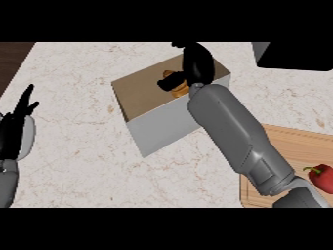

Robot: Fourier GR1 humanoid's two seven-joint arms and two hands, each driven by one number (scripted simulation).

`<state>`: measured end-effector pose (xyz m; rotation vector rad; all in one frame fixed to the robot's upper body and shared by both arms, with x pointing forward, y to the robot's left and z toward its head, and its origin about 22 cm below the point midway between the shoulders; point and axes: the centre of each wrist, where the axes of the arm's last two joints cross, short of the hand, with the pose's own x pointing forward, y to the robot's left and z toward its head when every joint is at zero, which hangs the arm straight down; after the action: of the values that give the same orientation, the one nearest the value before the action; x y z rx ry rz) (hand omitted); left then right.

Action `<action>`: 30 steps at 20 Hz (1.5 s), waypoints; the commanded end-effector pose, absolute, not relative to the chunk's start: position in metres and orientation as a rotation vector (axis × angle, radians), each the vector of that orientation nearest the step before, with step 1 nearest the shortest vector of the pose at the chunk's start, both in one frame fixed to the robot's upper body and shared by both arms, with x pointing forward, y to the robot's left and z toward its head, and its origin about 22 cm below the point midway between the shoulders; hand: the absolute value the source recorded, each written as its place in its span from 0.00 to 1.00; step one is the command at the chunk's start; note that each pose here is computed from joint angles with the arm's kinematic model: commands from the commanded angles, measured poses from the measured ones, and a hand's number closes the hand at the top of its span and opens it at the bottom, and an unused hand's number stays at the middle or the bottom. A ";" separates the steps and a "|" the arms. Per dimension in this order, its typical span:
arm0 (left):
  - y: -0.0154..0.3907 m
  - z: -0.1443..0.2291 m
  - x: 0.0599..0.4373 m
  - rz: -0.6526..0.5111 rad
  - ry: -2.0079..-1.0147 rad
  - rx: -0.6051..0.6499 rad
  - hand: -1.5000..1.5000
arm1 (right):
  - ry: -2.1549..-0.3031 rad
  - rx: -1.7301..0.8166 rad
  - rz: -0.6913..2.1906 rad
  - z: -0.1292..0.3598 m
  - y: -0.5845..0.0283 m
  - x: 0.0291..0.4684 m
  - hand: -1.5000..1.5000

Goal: Pick the croissant from the cutting board and place it in the cardboard box

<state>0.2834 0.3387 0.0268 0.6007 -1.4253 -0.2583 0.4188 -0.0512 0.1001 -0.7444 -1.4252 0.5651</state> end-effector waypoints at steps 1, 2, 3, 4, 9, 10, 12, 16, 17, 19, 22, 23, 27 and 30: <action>0.325 0.019 0.277 -0.275 -1.402 0.625 0.50 | -1.445 -0.722 0.527 0.087 -0.054 0.423 0.00; 0.333 0.021 0.276 -0.279 -1.415 0.586 0.50 | -1.464 -0.700 0.521 0.075 -0.058 0.420 0.00; 0.336 0.034 0.297 -0.258 -1.428 0.614 0.50 | -1.499 -0.704 0.511 0.094 -0.049 0.425 0.00; 0.338 0.021 0.287 -0.250 -1.409 0.620 0.50 | -1.533 -0.713 0.495 0.082 -0.057 0.425 0.00; 0.332 0.024 0.280 -0.245 -1.395 0.615 0.50 | -1.707 -0.687 0.337 0.103 -0.053 0.427 0.00; 0.339 0.031 0.281 -0.258 -1.385 0.613 0.50 | -1.707 -0.690 0.271 0.099 -0.054 0.425 0.00; 0.352 0.039 0.276 -0.228 -1.391 0.638 0.50 | -1.748 -0.665 0.181 0.104 -0.058 0.425 0.00; 0.371 0.015 0.265 -0.222 -1.363 0.655 0.50 | -1.798 -0.582 0.092 0.100 -0.091 0.423 0.00; 0.354 0.022 0.268 -0.205 -1.355 0.627 0.50 | -1.788 -0.552 0.105 0.108 -0.080 0.421 0.00; 0.360 0.009 0.254 -0.206 -1.375 0.647 0.50 | -1.802 -0.524 0.066 0.095 -0.107 0.415 0.00; 0.358 0.005 0.260 -0.190 -1.353 0.675 0.50 | -1.787 -0.559 0.039 0.106 -0.153 0.411 0.00; 0.370 0.007 0.261 -0.191 -1.342 0.662 0.50 | -1.758 -0.569 0.057 0.095 -0.159 0.399 0.00; 0.353 0.014 0.252 -0.183 -1.341 0.655 0.50 | -1.732 -0.591 0.028 0.098 -0.212 0.373 0.00; 0.371 0.005 0.235 -0.216 -1.345 0.685 0.50 | -1.727 -0.616 0.060 0.101 -0.260 0.348 0.00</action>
<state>0.2500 0.3635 0.0069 0.6647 -1.3479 -0.1957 0.3779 -0.2108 0.0975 -0.5980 -1.7407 0.0239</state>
